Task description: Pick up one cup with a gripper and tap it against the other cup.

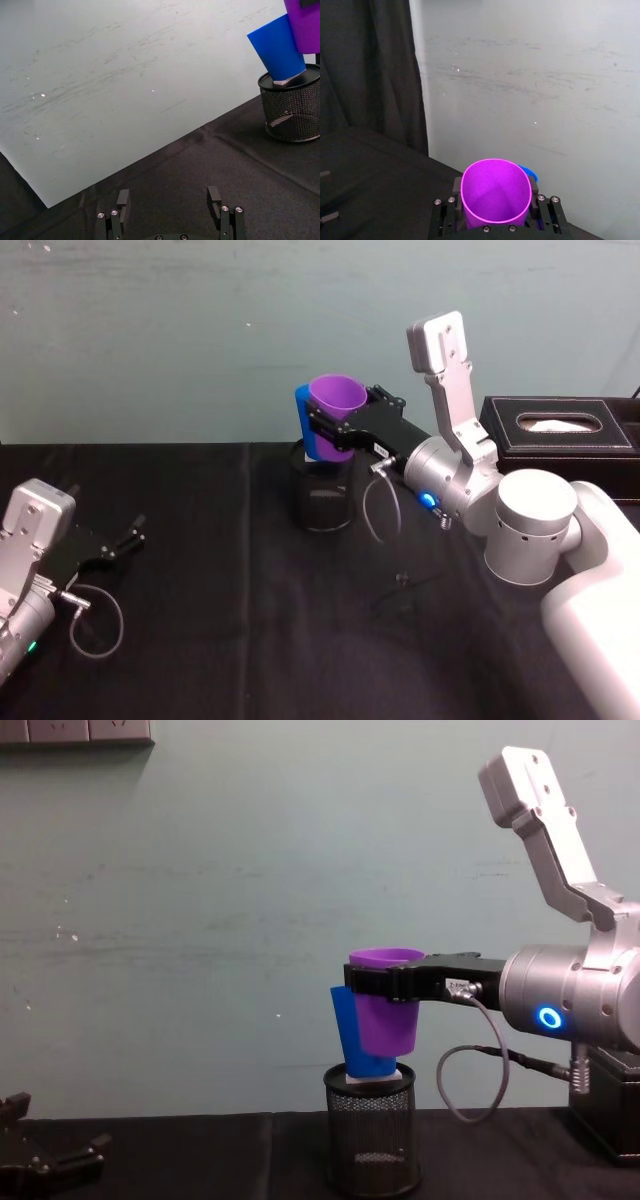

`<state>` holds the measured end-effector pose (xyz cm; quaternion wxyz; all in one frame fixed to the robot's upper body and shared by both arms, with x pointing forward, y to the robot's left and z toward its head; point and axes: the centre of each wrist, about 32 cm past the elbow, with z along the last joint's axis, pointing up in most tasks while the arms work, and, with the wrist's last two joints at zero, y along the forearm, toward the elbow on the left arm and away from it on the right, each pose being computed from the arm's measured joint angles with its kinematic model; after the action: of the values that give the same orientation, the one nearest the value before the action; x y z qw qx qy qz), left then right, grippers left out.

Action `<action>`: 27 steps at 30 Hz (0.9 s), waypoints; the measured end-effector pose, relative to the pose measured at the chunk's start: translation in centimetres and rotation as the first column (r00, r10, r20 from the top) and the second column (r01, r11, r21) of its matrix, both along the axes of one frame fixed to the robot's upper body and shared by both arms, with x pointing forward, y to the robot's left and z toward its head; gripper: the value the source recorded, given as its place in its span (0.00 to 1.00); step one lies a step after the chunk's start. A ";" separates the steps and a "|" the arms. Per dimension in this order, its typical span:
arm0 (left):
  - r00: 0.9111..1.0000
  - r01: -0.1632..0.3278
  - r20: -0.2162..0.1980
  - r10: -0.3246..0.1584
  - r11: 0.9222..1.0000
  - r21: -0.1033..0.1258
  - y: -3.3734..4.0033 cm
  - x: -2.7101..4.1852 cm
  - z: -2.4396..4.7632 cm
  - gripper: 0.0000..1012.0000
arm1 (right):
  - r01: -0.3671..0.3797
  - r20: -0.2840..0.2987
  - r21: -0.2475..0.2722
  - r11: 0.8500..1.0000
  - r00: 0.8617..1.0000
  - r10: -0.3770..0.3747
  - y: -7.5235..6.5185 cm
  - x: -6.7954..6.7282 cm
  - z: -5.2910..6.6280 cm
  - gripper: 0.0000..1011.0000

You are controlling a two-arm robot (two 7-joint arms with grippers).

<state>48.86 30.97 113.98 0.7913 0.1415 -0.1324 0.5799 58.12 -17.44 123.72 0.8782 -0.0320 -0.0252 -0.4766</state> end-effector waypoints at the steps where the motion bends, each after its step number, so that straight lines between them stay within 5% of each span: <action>1: 1.000 0.000 0.000 0.000 1.000 0.000 0.00 0.00 0.00 0.99 | 0.002 0.002 0.001 1.000 1.000 -0.002 0.0 0.1 0.0 0.72; 27: 1.000 0.000 0.000 0.000 1.000 0.000 0.00 0.00 0.00 0.99 | 0.012 0.027 0.026 1.000 1.000 -0.013 0.5 1.1 0.0 0.72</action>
<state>48.86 30.96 113.98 0.7913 0.1415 -0.1325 0.5799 59.20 -16.93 123.70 0.8750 -0.0144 -0.0306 -0.4829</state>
